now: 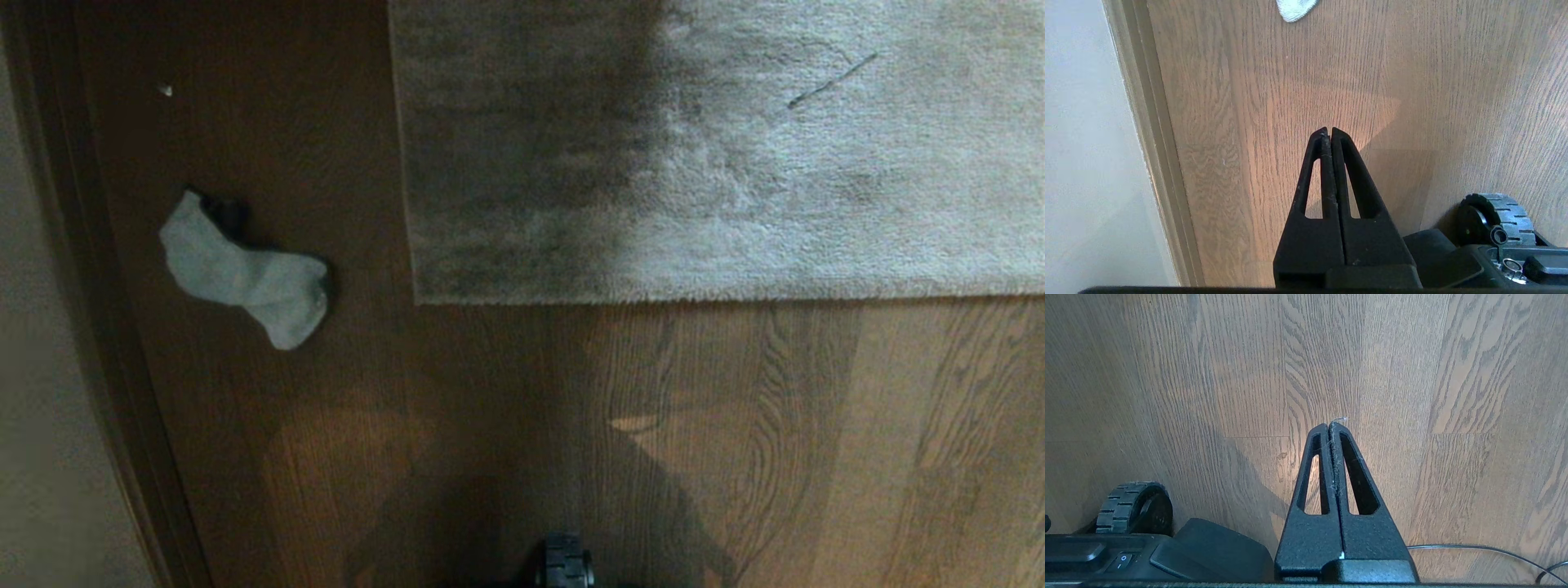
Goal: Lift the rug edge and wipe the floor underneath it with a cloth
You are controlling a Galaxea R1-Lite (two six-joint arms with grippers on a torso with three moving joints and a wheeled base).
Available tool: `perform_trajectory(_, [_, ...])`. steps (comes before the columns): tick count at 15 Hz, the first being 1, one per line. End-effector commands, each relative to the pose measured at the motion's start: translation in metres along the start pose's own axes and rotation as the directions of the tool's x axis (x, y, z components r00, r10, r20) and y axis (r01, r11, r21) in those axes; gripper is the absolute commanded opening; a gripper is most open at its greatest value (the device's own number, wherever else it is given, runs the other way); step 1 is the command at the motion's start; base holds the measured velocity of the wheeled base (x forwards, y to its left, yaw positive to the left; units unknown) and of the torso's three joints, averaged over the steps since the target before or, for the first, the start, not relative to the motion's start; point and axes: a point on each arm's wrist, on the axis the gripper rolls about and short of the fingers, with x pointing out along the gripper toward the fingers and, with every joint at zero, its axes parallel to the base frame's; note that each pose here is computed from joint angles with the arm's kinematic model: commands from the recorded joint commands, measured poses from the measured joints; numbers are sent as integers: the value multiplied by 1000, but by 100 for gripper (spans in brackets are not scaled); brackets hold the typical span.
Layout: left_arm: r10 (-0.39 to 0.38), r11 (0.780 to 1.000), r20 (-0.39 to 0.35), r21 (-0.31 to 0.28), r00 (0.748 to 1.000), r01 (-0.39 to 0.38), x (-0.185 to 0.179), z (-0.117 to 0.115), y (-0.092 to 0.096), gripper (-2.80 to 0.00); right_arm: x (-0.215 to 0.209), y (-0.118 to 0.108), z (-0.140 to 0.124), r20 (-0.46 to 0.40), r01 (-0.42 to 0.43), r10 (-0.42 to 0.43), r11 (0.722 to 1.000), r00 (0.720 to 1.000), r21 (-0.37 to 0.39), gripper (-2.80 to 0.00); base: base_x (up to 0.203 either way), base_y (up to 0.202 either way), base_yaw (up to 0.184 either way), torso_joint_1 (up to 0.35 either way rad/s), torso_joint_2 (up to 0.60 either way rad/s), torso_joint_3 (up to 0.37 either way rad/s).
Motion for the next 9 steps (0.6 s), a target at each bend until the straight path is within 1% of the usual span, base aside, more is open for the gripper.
perform_trajectory(1, [0,1000,0,0,1000,0,0,0,0,-280,0,0,0,-1,1,-1,1000,1000,0,-280,0,0,0,0,0,0])
perform_trajectory(9, [0,1000,0,0,1000,0,0,0,0,-280,0,0,0,-1,1,-1,1000,1000,0,-280,0,0,0,0,0,0])
